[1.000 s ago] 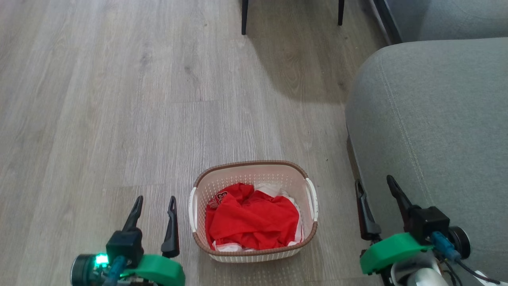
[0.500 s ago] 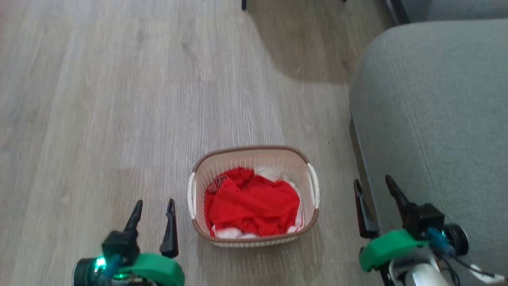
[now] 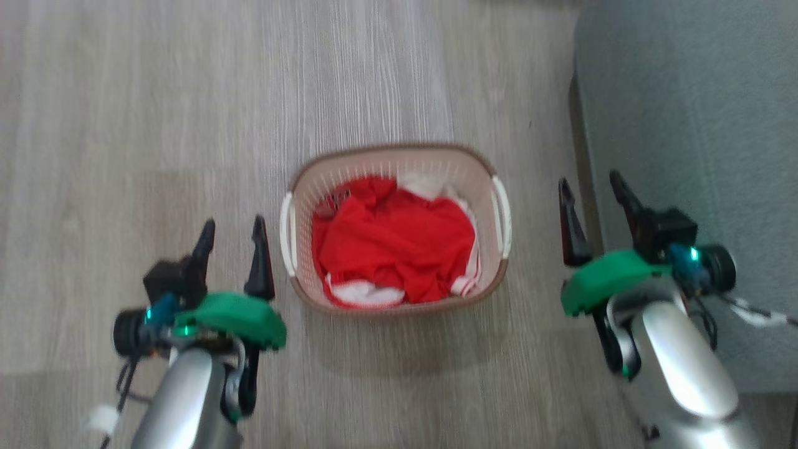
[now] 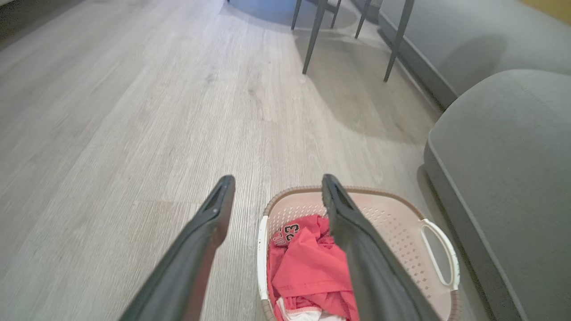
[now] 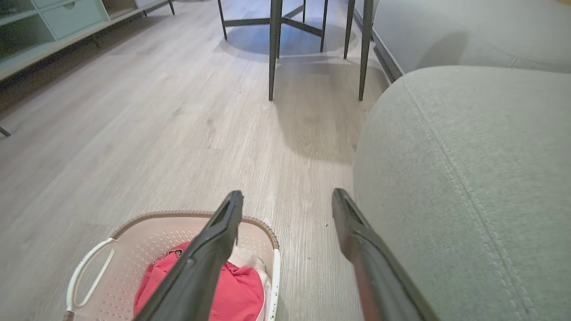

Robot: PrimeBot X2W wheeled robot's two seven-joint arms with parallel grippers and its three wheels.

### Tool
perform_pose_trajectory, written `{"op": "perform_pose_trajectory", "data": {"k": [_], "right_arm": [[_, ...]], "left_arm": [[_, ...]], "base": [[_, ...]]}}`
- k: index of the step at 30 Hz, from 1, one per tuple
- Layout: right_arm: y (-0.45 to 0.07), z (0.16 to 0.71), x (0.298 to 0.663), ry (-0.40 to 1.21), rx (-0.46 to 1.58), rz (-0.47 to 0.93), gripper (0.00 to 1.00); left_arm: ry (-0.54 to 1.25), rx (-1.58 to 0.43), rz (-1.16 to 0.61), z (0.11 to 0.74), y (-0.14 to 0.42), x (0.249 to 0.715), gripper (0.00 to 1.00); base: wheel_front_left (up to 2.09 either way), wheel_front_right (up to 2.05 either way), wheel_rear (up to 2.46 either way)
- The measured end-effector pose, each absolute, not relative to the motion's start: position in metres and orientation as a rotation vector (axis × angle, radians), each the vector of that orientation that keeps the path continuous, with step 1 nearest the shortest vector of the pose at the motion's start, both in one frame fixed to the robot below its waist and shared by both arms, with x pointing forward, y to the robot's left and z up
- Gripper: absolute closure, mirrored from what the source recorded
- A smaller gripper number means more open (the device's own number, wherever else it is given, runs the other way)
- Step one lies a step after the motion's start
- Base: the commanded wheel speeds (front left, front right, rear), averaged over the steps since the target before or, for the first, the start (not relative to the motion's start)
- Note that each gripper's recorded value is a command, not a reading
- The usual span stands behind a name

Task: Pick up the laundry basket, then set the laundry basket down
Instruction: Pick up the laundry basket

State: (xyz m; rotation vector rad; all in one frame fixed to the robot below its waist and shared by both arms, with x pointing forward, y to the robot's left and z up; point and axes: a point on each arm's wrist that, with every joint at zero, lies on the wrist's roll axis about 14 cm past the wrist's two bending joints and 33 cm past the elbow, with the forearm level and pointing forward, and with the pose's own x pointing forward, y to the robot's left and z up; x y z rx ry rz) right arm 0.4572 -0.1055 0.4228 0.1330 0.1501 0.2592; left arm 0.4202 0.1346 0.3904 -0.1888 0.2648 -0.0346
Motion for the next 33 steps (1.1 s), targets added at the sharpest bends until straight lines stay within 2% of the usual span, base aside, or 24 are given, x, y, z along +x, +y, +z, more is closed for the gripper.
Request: {"op": "perform_pose_trajectory", "data": {"k": [7,13,22,33], "right_arm": [[-0.101,0.364,0.489,0.285,0.122,0.272,0.00],[-0.098,0.316,0.510,0.388,0.131,0.276,0.00],[-0.098,0.247,0.515,0.541,0.130,0.271,0.00],[-0.085,0.194,0.517,0.633,0.161,0.290,0.00]], "left_arm": [[0.361,-0.176,-0.047,0.344,0.129,0.459,0.00],[0.500,-0.162,-0.059,0.288,0.123,0.466,0.00],[0.653,-0.137,-0.083,0.225,0.118,0.469,0.00],[0.792,-0.120,-0.096,0.171,0.119,0.459,0.00]], "base": [[0.00,0.00,0.00],[0.00,0.00,0.00],[0.00,0.00,0.00],[0.00,0.00,0.00]]}}
